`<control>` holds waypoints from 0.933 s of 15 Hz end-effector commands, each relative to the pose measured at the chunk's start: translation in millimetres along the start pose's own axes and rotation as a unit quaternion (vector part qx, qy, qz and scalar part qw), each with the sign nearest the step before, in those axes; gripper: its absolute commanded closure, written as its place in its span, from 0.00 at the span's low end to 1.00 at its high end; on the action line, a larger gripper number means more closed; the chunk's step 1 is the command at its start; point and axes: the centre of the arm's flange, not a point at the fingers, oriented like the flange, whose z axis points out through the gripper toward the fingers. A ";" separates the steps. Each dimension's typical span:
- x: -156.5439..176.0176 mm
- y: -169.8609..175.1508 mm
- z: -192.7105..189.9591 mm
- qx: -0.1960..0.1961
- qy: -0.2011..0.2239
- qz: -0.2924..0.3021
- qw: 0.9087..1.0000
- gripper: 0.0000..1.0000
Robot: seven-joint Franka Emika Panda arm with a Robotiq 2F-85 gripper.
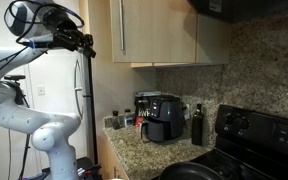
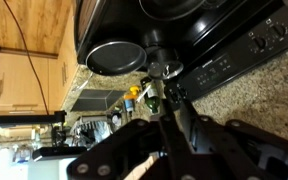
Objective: Open the right door of the top cabinet.
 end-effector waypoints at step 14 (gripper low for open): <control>33.4 11.9 42.4 0.073 -0.265 -0.110 0.955 0.61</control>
